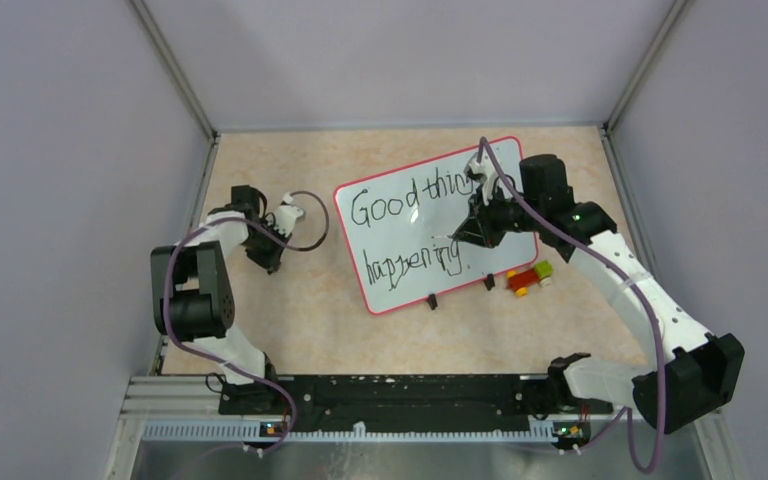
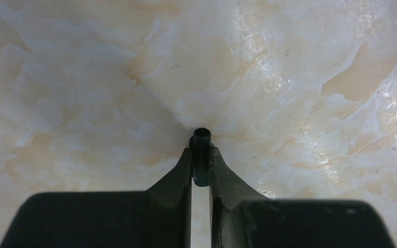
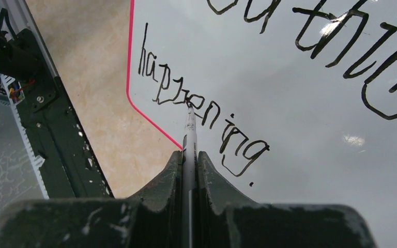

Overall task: Write a sentence on the whiteboard
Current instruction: Pick up the pen cap from the center of the board, then insert the whiteboard marker without the cap into the pen cap.

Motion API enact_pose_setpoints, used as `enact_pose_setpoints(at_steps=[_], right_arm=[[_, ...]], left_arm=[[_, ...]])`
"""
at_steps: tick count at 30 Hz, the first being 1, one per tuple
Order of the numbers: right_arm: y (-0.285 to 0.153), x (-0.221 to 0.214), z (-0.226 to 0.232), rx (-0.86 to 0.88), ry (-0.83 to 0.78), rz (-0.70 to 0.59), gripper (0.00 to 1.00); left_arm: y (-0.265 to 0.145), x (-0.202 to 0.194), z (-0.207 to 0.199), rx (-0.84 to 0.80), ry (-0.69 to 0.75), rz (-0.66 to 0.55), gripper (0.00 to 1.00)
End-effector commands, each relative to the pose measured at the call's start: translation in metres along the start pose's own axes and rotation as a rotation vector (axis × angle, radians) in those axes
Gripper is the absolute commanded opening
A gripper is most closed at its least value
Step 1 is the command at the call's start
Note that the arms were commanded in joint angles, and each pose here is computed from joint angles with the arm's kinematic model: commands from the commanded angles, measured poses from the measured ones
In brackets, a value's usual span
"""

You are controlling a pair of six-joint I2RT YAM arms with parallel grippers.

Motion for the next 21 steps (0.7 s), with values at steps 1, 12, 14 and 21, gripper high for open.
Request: enact_pose_setpoints(at_steps=[1,12,14,21], right_arm=[[-0.006,0.021,-0.003,-0.02,-0.009,-0.08,0.0],[-0.004,0.033,0.003,0.032,0.075,-0.146,0.0],[-0.003,0.035,0.005,0.051,0.109,-0.159,0.0],[-0.001,0.044,0.011,0.146,0.193,-0.201,0.0]], left_arm=[[0.002,-0.015,-0.001,-0.003,-0.01,0.064,0.09],[-0.139,0.055,-0.02,-0.022,0.108,-0.242,0.0],[-0.172,0.072,-0.031,-0.023,0.161,-0.325,0.0],[-0.249,0.12,-0.099,-0.033,0.4,-0.49,0.0]])
Point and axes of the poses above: each gripper's point midway between its finger pads, its own y axis out along the fingers, its own z axis along the line the jaws close on, x = y × z, the point moved 8 cm from there along -y, back along the fingers, and after that the axes turned 7 degrees about -y, right-handed, at the moved point
